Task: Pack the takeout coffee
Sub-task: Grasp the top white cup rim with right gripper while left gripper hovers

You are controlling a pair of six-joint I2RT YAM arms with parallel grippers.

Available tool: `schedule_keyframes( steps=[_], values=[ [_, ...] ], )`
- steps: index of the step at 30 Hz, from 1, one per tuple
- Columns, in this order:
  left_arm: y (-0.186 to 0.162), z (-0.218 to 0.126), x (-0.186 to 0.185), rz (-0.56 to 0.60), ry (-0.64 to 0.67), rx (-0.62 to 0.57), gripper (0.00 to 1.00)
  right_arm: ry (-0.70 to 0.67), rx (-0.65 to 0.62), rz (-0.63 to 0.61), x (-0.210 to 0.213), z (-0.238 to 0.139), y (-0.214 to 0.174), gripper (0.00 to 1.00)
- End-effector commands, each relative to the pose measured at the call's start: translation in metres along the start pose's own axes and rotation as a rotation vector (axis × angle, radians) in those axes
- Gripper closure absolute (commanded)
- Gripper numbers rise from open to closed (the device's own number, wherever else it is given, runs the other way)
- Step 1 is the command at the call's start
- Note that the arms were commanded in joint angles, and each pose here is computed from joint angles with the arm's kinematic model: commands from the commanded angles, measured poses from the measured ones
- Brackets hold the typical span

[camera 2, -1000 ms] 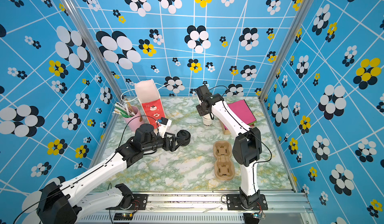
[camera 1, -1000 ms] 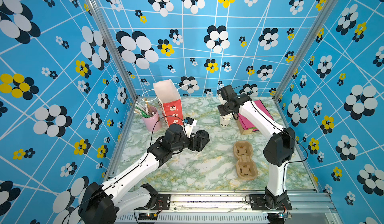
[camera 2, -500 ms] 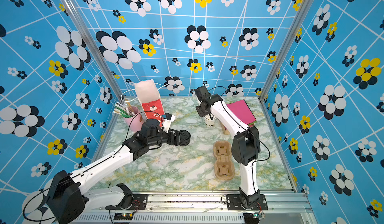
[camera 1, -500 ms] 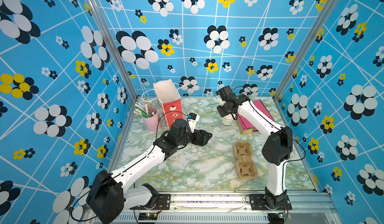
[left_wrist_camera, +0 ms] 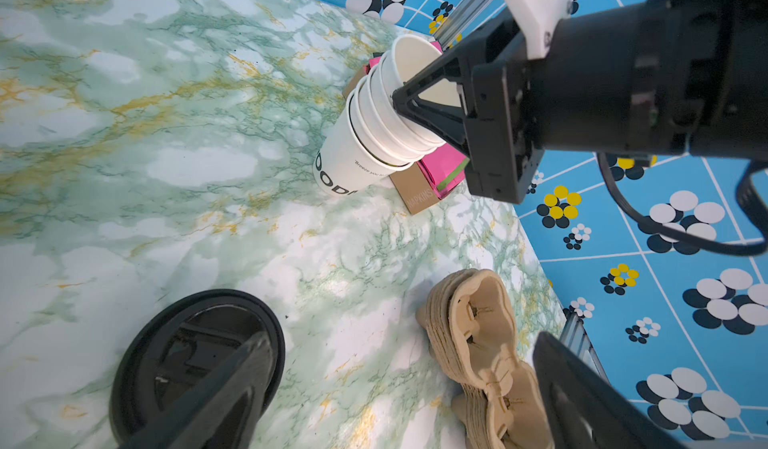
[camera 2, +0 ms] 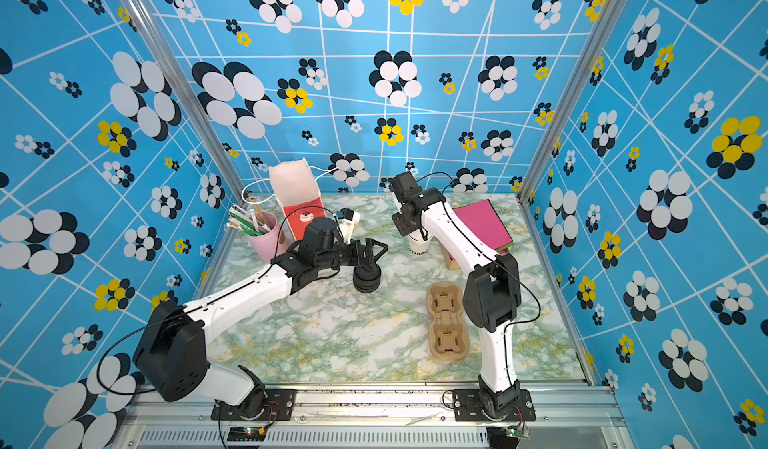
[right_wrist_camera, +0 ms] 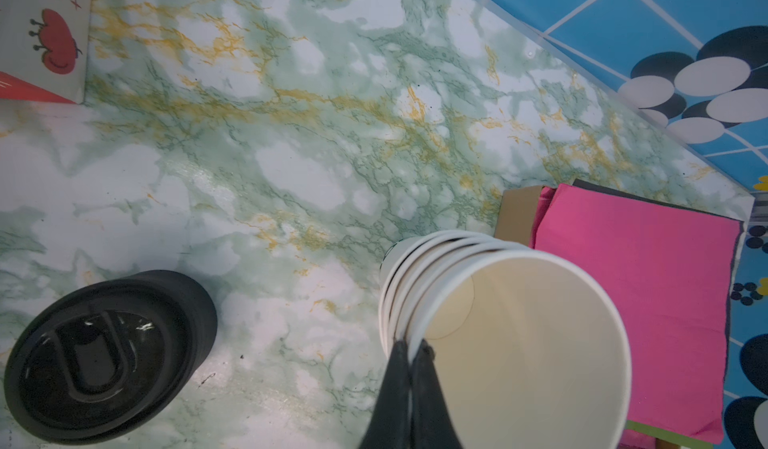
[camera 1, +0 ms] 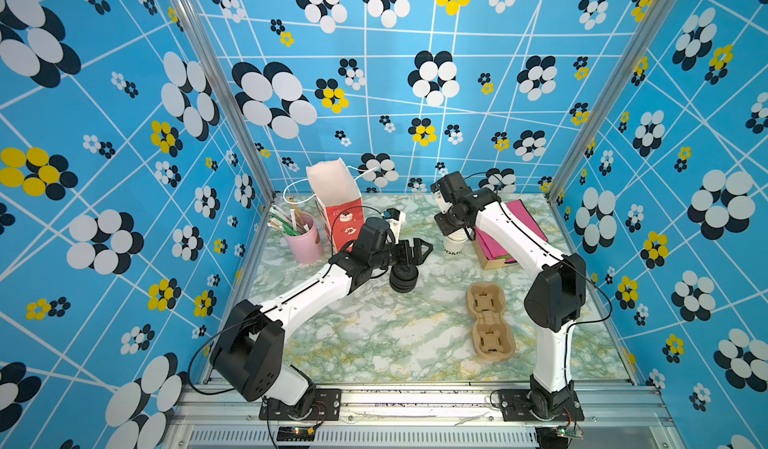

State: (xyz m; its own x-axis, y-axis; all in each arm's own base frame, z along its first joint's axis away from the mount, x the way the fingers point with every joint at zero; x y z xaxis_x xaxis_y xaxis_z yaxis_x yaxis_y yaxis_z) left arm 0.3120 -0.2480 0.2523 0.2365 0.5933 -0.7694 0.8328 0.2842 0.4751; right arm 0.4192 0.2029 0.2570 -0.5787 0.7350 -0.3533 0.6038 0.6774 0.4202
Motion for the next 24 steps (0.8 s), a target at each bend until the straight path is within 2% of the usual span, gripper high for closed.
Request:
schedule_keyframes(
  steps=[1, 10, 24],
  values=[
    [0.016, 0.009, -0.005, -0.041, -0.031, -0.008, 0.01, -0.015, -0.047, -0.019, -0.006, -0.033, 0.003, 1.00],
    [0.032, 0.037, -0.004, -0.090, -0.030, -0.023, 0.02, -0.014, -0.079, -0.028, -0.009, -0.049, 0.003, 1.00],
    [0.048, 0.077, 0.008, -0.175, -0.053, -0.001, 0.03, 0.097, -0.088, -0.078, 0.004, -0.051, -0.007, 1.00]
  ],
)
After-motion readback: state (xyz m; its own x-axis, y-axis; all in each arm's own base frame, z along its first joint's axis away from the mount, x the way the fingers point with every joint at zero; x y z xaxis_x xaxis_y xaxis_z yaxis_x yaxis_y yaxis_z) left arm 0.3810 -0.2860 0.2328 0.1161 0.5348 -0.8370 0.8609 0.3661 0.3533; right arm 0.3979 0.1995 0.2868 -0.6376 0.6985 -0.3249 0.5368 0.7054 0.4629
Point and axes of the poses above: each gripper's point midway between its finger pads, its own z axis out along the fingers, its own x axis along the line the jaws close on, y = z × x, the point moved 8 cm from there along -z, back along the fingers, and after that the axes turned 13 degrees about -z, right-handed, at the moved point
